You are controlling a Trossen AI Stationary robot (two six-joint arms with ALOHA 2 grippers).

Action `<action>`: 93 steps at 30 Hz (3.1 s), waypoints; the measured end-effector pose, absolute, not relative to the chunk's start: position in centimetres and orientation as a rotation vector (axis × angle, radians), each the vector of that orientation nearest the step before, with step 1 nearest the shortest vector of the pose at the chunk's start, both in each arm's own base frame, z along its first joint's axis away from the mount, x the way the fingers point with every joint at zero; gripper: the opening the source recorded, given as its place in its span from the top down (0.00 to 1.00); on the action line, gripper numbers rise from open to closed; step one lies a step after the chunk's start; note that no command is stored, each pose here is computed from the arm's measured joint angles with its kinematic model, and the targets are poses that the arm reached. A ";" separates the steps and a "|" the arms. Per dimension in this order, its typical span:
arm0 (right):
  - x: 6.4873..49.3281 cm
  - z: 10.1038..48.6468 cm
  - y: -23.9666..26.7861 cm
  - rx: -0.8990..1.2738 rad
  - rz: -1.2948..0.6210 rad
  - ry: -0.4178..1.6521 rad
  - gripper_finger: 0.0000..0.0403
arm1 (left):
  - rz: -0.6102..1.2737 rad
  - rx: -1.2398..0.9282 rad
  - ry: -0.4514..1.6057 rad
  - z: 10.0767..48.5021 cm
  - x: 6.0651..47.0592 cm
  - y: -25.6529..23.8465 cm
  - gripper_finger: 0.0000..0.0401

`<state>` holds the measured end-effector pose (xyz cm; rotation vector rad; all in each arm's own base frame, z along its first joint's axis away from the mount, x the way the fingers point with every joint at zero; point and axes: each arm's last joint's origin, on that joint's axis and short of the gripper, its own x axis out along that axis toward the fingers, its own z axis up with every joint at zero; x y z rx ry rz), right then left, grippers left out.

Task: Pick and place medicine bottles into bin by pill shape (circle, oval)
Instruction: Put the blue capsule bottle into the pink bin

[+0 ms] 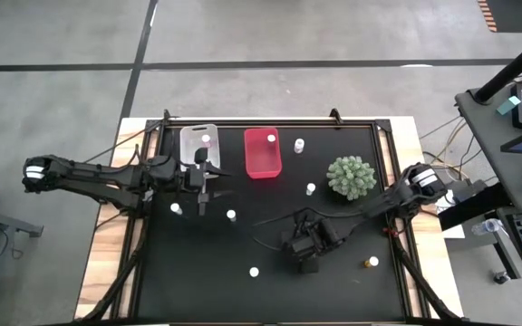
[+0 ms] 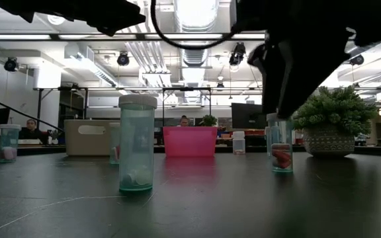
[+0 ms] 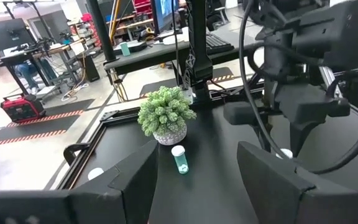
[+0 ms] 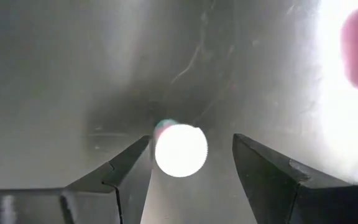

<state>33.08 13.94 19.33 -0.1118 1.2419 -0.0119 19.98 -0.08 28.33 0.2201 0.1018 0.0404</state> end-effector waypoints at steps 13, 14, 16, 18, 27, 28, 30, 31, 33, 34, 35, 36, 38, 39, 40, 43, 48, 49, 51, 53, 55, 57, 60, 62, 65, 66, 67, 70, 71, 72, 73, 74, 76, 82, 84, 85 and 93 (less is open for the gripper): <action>33.0 18.5 13.9 -0.080 0.018 1.238 0.54 | 0.041 0.221 0.101 28.3 20.0 -0.1 0.49; 33.0 18.5 13.9 -0.080 0.018 1.238 0.56 | 0.041 0.221 0.101 28.3 20.0 -0.1 0.49; 33.0 18.5 13.9 -0.079 0.019 1.236 0.61 | 0.041 0.221 0.101 28.3 20.0 -0.1 0.49; 33.1 18.5 13.9 -0.077 0.020 1.232 0.65 | 0.041 0.220 0.101 28.4 20.0 -0.1 0.49; 33.4 19.8 12.9 -0.083 0.014 1.228 0.72 | 0.045 0.243 0.050 29.3 19.1 -0.1 0.49; 33.6 20.3 12.7 -0.078 0.008 1.226 0.71 | 0.046 0.244 0.036 29.5 18.8 -0.1 0.49; 34.0 21.7 12.0 -0.062 -0.008 1.215 0.70 | 0.049 0.242 0.015 30.0 18.0 -0.1 0.49; 34.3 22.4 11.7 -0.053 -0.013 1.203 0.70 | 0.048 0.242 0.013 30.1 17.5 -0.1 0.49; 35.0 23.8 10.9 -0.044 -0.025 1.184 0.70 | 0.045 0.233 -0.005 30.3 16.7 -0.1 0.49; 35.4 24.7 10.5 -0.034 -0.031 1.165 0.70 | 0.044 0.223 -0.018 30.3 16.3 -0.1 0.49; 35.8 25.5 9.9 -0.027 -0.036 1.141 0.70 | 0.042 0.219 -0.024 30.2 16.0 -0.2 0.49; 36.3 26.2 9.3 -0.021 -0.043 1.116 0.71 | 0.042 0.217 -0.028 30.1 15.8 -0.2 0.49; 37.0 27.5 7.8 -0.014 -0.060 1.075 0.71 | 0.043 0.217 -0.041 30.0 15.4 -0.1 0.49; 37.4 28.2 7.0 -0.011 -0.071 1.056 0.71 | 0.043 0.218 -0.040 29.8 15.2 -0.1 0.49; 37.7 28.7 6.2 -0.006 -0.082 1.038 0.71 | 0.043 0.221 -0.044 29.8 15.0 -0.1 0.49; 38.4 30.4 3.8 -0.010 -0.109 0.983 0.71 | 0.046 0.243 -0.062 29.6 14.5 -0.1 0.49; 39.4 32.3 0.1 -0.043 -0.150 0.929 0.71 | 0.049 0.246 -0.089 29.8 13.9 -0.1 0.49; 39.7 32.4 -0.5 -0.049 -0.154 0.924 0.71 | 0.049 0.246 -0.090 29.8 13.9 -0.1 0.49; 40.3 32.7 -1.8 -0.072 -0.160 0.914 0.72 | 0.050 0.247 -0.092 29.8 13.8 -0.1 0.49; 41.1 32.5 -3.0 -0.087 -0.172 0.930 0.71 | 0.051 0.253 -0.093 29.8 13.9 -0.1 0.49; 42.0 32.1 -4.4 -0.107 -0.181 0.957 0.71 | 0.051 0.265 -0.090 29.8 13.9 -0.1 0.49; 42.8 31.9 -5.8 -0.131 -0.184 0.989 0.71 | 0.050 0.266 -0.089 29.8 14.0 -0.1 0.49; 43.9 31.5 -8.1 -0.163 -0.192 1.010 0.72 | 0.050 0.266 -0.089 29.7 14.0 -0.1 0.49; 44.4 31.2 -9.9 -0.152 -0.177 1.013 0.71 | 0.051 0.266 -0.093 29.8 14.0 -0.1 0.49; 45.0 30.5 -12.7 -0.094 -0.155 0.998 0.71 | 0.051 0.266 -0.094 29.8 14.0 -0.1 0.49; 45.1 30.2 -13.6 -0.077 -0.154 0.998 0.71 | 0.051 0.266 -0.094 29.8 14.0 -0.1 0.49; 45.1 29.9 -14.5 -0.065 -0.157 0.999 0.71 | 0.051 0.266 -0.094 29.8 14.0 -0.1 0.49; 45.1 28.7 -17.0 -0.030 -0.177 1.017 0.72 | 0.050 0.266 -0.091 29.8 14.0 -0.1 0.49; 45.1 28.2 -17.7 -0.021 -0.187 1.025 0.72 | 0.050 0.266 -0.089 29.8 14.1 -0.1 0.49; 45.0 27.8 -18.3 -0.014 -0.193 1.035 0.72 | 0.050 0.266 -0.088 29.7 14.1 -0.1 0.49; 45.0 27.3 -19.0 -0.012 -0.199 1.044 0.71 | 0.050 0.266 -0.088 29.7 14.1 -0.1 0.49; 45.0 26.8 -19.5 -0.010 -0.202 1.056 0.71 | 0.049 0.266 -0.088 29.7 14.1 -0.1 0.49; 44.9 26.0 -20.3 -0.008 -0.206 1.072 0.71 | 0.050 0.269 -0.089 29.7 14.1 -0.1 0.49; 44.9 23.6 -22.5 -0.002 -0.223 1.102 0.71 | 0.050 0.270 -0.088 29.7 14.1 -0.1 0.49; 45.0 23.0 -23.0 -0.001 -0.229 1.101 0.71 | 0.050 0.271 -0.088 29.7 14.1 -0.1 0.49; 45.1 22.6 -23.1 -0.004 -0.225 1.107 0.71 | 0.050 0.271 -0.088 29.7 14.1 -0.1 0.49; 45.4 20.8 -24.0 -0.002 -0.226 1.123 0.71 | 0.050 0.274 -0.088 29.7 14.1 -0.1 0.49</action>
